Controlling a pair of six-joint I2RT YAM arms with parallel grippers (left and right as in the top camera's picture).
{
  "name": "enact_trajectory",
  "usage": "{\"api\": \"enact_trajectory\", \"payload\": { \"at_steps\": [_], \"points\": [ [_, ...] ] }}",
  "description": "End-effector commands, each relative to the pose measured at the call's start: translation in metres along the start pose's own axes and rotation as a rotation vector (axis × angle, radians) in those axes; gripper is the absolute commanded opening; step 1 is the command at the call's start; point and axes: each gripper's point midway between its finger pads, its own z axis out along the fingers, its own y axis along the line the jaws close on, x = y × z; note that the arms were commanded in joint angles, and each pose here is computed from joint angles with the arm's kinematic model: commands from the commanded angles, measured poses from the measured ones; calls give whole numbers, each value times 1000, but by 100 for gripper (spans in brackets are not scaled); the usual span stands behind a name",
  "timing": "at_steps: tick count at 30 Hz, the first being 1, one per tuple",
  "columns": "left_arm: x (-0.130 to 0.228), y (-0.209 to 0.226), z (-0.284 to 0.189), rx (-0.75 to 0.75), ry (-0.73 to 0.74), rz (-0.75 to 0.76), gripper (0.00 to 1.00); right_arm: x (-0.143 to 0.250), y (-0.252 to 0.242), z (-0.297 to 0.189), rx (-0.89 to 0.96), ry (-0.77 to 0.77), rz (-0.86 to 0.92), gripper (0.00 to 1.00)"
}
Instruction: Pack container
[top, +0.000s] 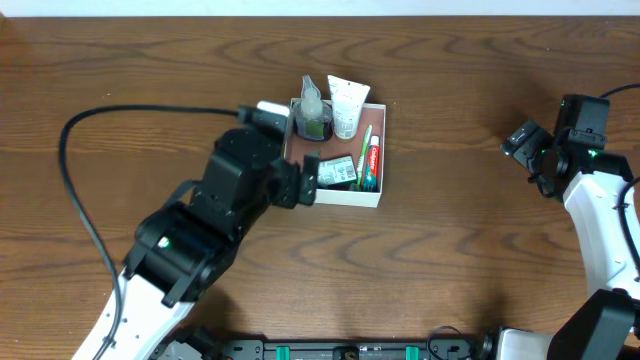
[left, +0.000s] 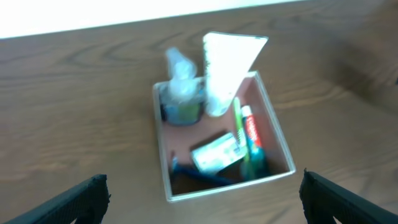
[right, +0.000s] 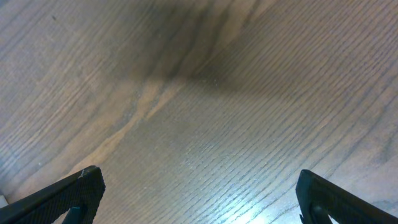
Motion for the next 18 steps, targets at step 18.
{"api": "enact_trajectory", "payload": {
  "at_steps": [18],
  "points": [
    [29, 118, -142, -391, -237, -257, 98, -2, -3, 1, 10, -4, 15, 99]
  ]
}}
